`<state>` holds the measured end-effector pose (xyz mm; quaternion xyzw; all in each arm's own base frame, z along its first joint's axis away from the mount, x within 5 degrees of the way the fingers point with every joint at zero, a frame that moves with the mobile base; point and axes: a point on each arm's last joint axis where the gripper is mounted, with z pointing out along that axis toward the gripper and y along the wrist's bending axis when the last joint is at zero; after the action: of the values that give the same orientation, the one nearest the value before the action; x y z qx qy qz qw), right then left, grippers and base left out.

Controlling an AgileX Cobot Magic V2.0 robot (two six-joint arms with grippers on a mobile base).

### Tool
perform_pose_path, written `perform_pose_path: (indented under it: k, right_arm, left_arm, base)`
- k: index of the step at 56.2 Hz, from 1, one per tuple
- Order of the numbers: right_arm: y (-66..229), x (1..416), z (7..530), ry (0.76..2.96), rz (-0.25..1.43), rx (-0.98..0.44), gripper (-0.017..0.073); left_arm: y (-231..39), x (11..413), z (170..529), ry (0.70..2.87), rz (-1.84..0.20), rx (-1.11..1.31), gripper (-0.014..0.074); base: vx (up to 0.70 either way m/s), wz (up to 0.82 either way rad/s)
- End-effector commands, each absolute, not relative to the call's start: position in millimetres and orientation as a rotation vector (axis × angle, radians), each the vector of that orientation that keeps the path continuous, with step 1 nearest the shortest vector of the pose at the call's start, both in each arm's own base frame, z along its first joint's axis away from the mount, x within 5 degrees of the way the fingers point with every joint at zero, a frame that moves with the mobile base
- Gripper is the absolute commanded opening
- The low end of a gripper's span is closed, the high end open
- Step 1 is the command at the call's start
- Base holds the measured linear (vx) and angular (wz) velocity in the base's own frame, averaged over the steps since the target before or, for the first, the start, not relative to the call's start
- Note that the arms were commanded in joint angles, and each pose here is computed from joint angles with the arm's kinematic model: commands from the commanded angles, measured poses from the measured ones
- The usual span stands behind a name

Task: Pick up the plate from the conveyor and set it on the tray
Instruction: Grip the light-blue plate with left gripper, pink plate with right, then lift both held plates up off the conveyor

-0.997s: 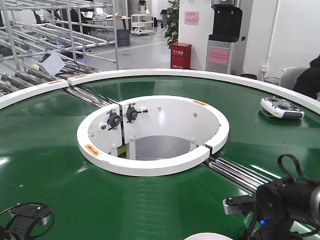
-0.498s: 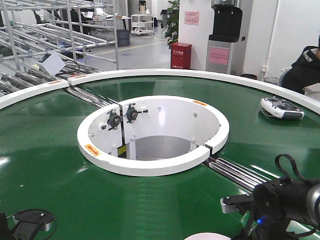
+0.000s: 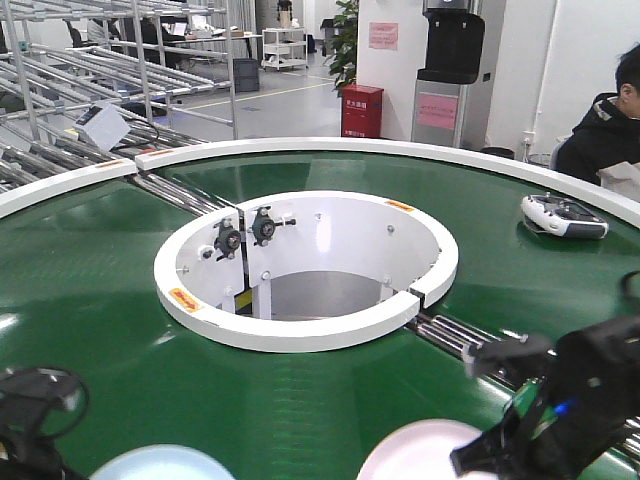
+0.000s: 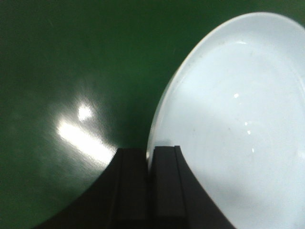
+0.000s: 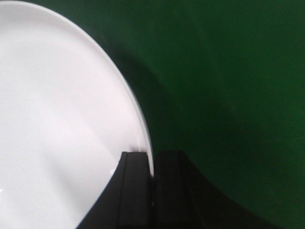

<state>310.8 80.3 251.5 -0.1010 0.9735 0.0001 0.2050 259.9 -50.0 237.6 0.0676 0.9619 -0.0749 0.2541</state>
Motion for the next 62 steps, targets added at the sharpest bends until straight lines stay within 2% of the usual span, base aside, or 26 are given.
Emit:
perform_pose_path:
  k: [1,18,30,39,62]
  right_arm:
    - [74,294,309,2.499,0.025,-0.270,-0.0015]
    - [48,201,406,2.129,0.094,-0.208,-0.0012]
    - [31,140,400,1.961,0.151,-0.144,-0.0010]
    - [24,122,396,1.913,0.141,-0.098,-0.0010]
    - [24,122,398,1.891,0.171,-0.069,-0.0010]
  left_arm:
    - [-50,248,283,2.400,-0.229,0.156,-0.0007]
    - [-39,186,359,2.035,-0.260,0.120,-0.0007]
    - [-32,141,389,1.863,-0.294,0.088,-0.0007]
    - [-29,127,394,1.825,-0.289,0.099,-0.0006]
    - [-29,127,395,1.815,-0.293,0.096,-0.0006]
  base:
    - [0.00,0.00]
    - [0.00,0.00]
    - [0.00,0.00]
    - [0.00,0.00]
    - [0.00,0.00]
